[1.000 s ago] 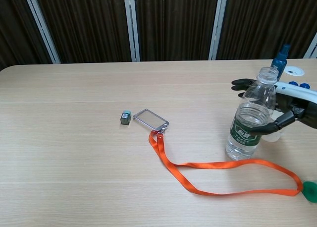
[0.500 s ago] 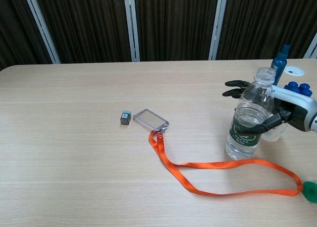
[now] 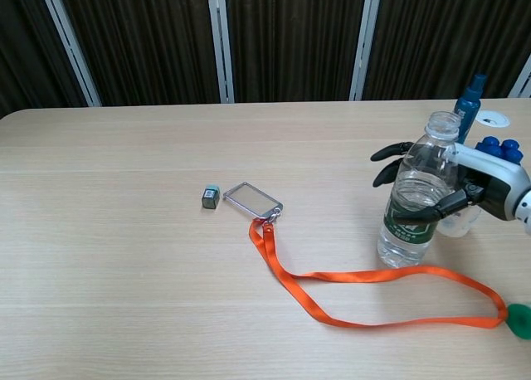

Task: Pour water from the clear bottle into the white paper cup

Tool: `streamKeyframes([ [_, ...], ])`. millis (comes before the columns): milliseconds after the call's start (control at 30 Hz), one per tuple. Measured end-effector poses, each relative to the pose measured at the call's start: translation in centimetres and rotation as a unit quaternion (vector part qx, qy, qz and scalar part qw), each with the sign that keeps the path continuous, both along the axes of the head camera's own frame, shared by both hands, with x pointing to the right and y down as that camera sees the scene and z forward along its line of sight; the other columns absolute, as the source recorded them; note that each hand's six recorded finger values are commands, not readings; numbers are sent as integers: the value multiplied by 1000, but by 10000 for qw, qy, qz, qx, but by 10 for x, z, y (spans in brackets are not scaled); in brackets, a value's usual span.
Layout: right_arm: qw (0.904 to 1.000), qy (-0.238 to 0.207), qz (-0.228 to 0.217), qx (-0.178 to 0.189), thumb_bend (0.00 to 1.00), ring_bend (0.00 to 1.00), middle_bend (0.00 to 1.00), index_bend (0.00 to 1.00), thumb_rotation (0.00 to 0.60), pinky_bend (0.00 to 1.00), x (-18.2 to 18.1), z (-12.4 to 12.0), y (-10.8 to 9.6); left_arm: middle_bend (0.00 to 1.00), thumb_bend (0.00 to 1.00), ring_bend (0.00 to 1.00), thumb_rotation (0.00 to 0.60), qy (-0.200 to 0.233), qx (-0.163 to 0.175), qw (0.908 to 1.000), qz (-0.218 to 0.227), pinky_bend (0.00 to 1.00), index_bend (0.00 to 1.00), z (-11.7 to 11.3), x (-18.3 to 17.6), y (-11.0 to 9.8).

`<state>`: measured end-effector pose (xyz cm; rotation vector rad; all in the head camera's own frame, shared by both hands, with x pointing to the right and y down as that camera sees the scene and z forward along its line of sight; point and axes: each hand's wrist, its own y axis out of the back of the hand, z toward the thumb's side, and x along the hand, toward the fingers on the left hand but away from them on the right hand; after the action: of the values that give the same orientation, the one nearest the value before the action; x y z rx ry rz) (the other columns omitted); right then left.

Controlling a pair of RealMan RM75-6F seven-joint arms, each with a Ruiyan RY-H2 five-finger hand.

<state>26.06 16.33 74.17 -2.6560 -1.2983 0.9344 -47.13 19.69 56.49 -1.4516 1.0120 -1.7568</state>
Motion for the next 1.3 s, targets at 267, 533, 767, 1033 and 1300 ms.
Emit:
streamKeyframes([
  [267,9999,97,12,87,362,373,470,381,600,373,1,1,-1,0,50,0,600,8,-28,10000,8,0,0,1,1,1],
  [533,9998,-49,60,199,448,394,492,401,600,397,0,-10,-3,0,51,0,600,36,-16,10000,20,0,0,-1,2,2],
  [767,9989,-330,135,310,458,394,492,401,600,397,4,-37,-6,0,51,0,600,108,14,9999,32,0,0,-4,3,2],
  [1033,9973,-413,309,517,522,394,493,401,600,398,32,-84,-18,0,51,0,600,262,7,9996,93,0,0,-8,7,3],
  [1300,9932,369,648,894,531,395,493,401,600,398,95,-118,-32,0,51,0,600,416,127,9989,153,0,0,-19,13,1],
])
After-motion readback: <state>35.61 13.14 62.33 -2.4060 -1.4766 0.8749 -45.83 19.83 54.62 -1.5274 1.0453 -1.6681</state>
